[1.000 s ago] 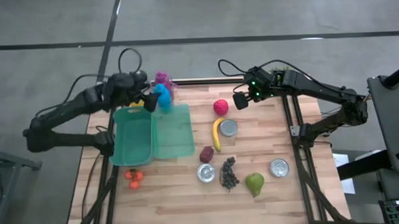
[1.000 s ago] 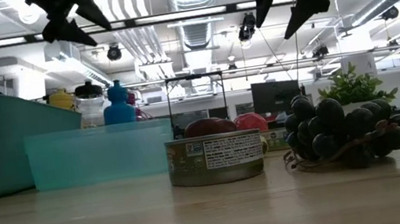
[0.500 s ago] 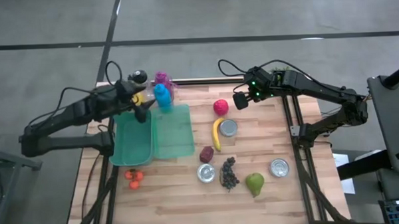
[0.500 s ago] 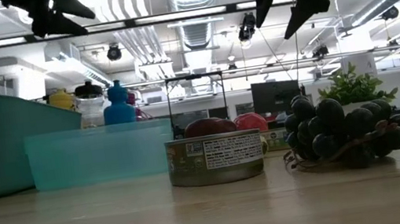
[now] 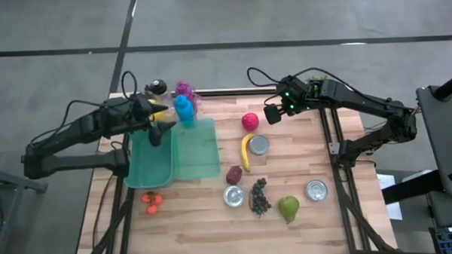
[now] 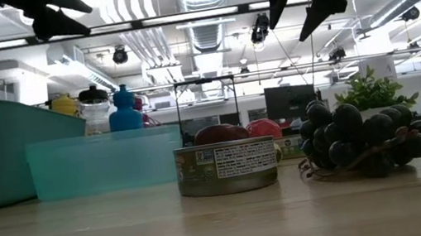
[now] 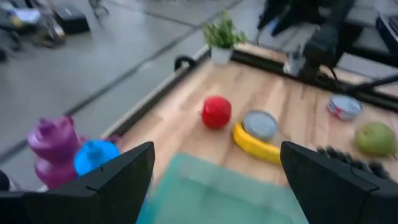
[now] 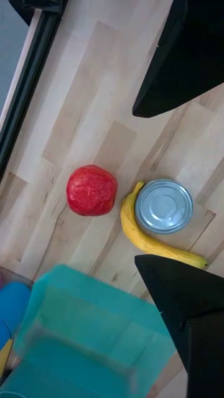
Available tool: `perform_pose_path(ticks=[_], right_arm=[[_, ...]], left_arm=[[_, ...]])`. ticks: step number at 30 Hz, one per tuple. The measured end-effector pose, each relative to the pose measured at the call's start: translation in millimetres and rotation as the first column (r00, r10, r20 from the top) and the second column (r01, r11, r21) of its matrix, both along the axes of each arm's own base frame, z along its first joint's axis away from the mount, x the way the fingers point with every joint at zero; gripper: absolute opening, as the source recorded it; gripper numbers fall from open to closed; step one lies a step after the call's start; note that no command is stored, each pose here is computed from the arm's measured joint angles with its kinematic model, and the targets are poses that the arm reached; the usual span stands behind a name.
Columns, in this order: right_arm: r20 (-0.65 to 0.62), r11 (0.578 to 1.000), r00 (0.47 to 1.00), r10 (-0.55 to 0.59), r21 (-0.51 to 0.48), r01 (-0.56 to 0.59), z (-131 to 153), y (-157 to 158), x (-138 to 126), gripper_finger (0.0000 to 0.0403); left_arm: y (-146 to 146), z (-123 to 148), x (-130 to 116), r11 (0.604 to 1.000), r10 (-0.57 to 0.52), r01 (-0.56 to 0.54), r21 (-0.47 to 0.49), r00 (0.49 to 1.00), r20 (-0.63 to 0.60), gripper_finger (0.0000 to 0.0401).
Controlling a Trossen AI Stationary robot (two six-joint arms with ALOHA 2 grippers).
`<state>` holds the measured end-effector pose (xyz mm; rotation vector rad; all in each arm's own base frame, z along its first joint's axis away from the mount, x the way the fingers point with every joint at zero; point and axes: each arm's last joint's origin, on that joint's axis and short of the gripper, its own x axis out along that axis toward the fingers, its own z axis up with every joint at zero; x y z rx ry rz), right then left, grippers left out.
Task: Pick & Place Food Item
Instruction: Put the tangerine into the green bin
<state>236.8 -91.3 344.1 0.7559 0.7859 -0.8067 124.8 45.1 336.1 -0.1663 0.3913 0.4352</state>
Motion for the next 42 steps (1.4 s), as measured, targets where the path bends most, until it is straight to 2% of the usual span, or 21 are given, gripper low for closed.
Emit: perform_pose_path(ticks=[5, 9, 12, 17, 21, 31, 39, 42], right_arm=[[0.000, 1.000, 1.000, 0.000, 0.000, 0.000, 0.0, 0.0, 0.0, 0.0378], [0.000, 1.000, 1.000, 0.000, 0.000, 0.000, 0.0, 0.0, 0.0, 0.0378], [0.000, 1.000, 1.000, 0.000, 0.000, 0.000, 0.0, -0.1, 0.0, 0.0378], [0.000, 1.000, 1.000, 0.000, 0.000, 0.000, 0.0, -0.1, 0.0, 0.0378], [0.000, 1.000, 1.000, -0.001, 0.000, 0.001, -0.1, -0.1, 0.0, 0.0378], [0.000, 1.000, 1.000, 0.000, 0.000, 0.000, 0.0, -0.1, 0.0, 0.0378], [0.000, 1.000, 1.000, -0.001, 0.000, 0.001, -0.1, -0.1, 0.0, 0.0378], [0.000, 1.000, 1.000, -0.001, 0.000, 0.001, 0.0, -0.1, 0.0, 0.0378]], left_arm=[[-5.9, -5.3, -5.3, 0.992, -0.003, -0.008, -0.122, 0.996, -0.094, 0.0353], [-14.3, -13.1, -9.5, 0.964, 0.017, -0.057, -0.260, 0.988, -0.152, 0.0353], [-22.1, -18.7, -9.7, 0.946, 0.027, -0.084, -0.314, 0.983, -0.184, 0.0353], [-37.5, -15.3, -1.9, 0.946, 0.003, -0.066, -0.317, 0.981, -0.194, 0.0353], [-50.1, -11.0, 6.0, 0.948, -0.020, -0.061, -0.314, 0.968, -0.249, 0.0353], [-78.5, -10.9, 24.2, 0.943, -0.088, -0.079, -0.323, 0.878, -0.471, 0.0353], [-101.6, -17.3, 17.6, 0.885, -0.168, -0.157, -0.439, 0.771, -0.614, 0.0353], [-110.1, -21.9, 14.6, 0.862, -0.175, -0.199, -0.467, 0.748, -0.641, 0.0353]])
